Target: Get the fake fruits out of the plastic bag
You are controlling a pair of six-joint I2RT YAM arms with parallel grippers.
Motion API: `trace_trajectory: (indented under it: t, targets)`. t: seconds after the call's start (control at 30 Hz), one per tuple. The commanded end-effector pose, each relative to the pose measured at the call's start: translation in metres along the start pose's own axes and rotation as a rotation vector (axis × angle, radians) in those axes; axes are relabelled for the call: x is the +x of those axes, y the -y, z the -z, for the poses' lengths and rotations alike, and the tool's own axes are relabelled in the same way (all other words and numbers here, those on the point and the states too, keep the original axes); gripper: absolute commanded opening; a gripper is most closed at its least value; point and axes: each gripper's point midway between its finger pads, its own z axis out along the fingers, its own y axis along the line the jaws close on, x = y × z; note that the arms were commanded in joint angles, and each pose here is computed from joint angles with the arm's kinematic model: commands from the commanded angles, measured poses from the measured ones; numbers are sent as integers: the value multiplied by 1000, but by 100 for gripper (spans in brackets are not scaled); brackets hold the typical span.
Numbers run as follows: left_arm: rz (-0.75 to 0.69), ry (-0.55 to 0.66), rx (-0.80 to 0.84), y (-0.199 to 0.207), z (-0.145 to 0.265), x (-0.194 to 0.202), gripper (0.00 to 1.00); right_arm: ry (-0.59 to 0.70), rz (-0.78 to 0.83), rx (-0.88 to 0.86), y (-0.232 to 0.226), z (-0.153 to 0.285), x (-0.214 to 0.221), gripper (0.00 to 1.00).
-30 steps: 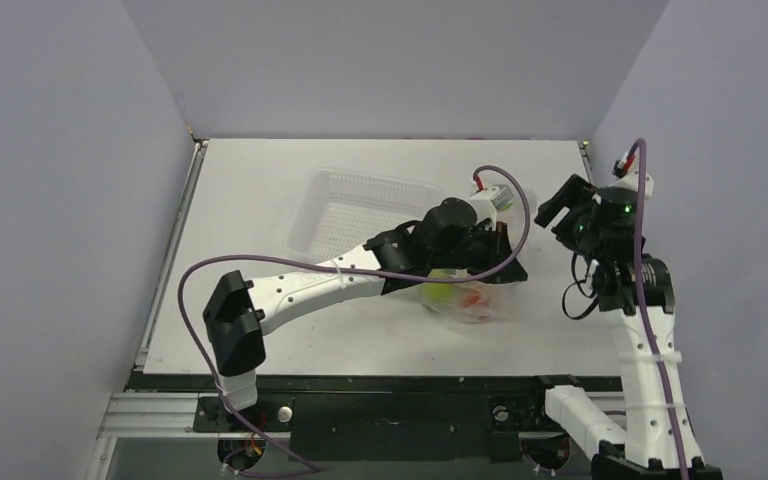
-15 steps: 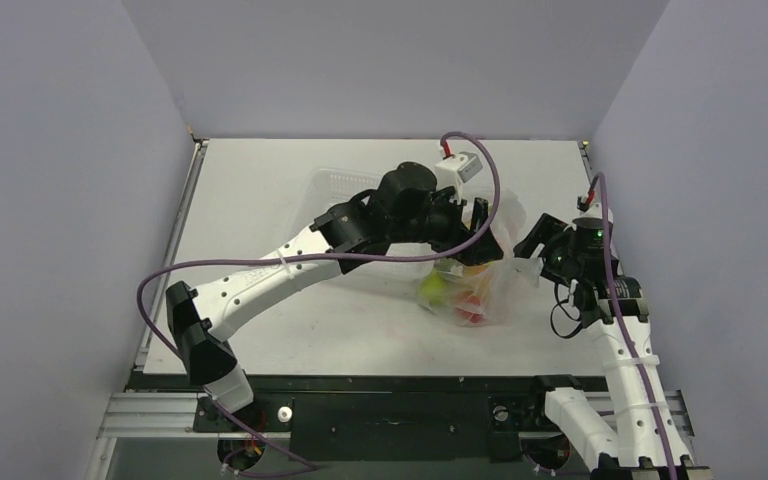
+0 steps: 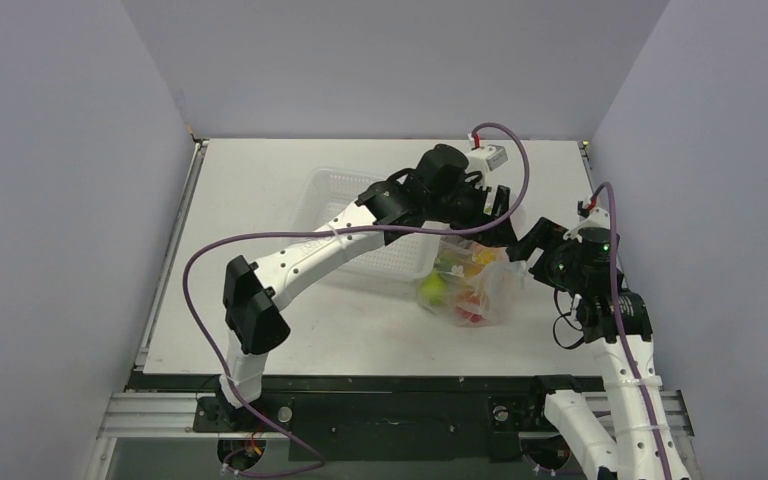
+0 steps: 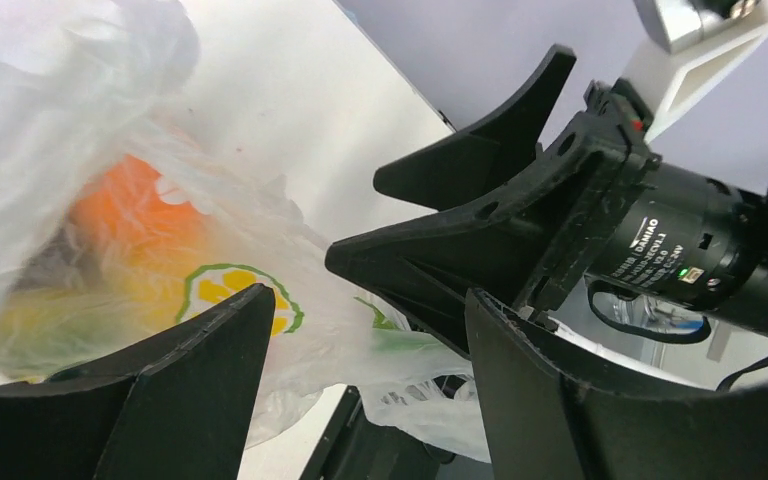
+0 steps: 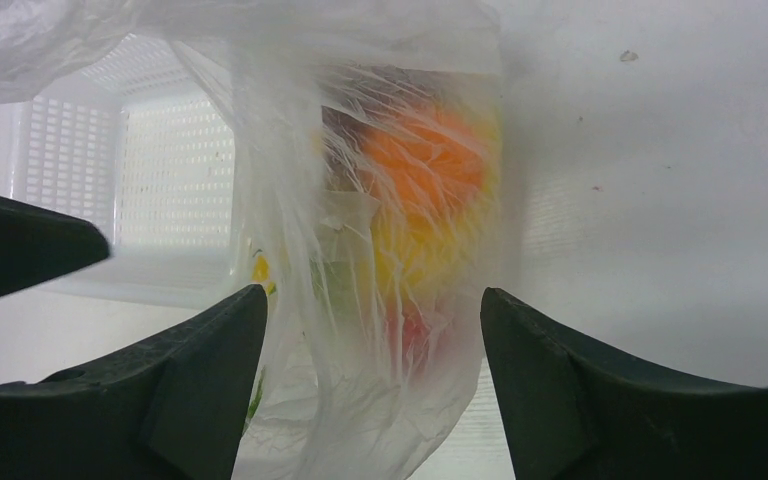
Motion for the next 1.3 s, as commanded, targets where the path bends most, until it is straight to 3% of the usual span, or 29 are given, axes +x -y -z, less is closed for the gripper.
trace_trajectory:
  t: [0.0,0.4,0.47,0.5,0.57,0.7,0.8,1.03,1.17,1.27]
  targets:
    - [-45,55,156,46,14,-21,68,43,4,-48,-13,9,-13,74]
    - [-47,-16,64,20,10,0,73,-61,-59,-52,1,-41,30,55]
    - [-45,-22,49,15,5,1,74,-57,-51,-19,6,-42,28,30]
    - [-40,-24,40,11,4,0,74,-2,-37,24,11,-36,13,12]
    - [-22,-33,16,2,-2,1,74,83,-6,70,13,-19,-9,0]
    - [38,-32,11,-12,-12,-4,73,219,36,12,-7,15,-38,0]
    - [64,-6,51,-9,-16,-12,71,246,39,-30,-17,22,-46,0]
    - [115,30,201,15,-17,-21,72,202,77,-35,-22,9,-48,0]
    - [87,81,224,21,-3,-24,76,180,95,-22,-19,6,-45,5]
    - [64,124,183,17,12,-35,75,185,105,-12,-16,7,-44,0]
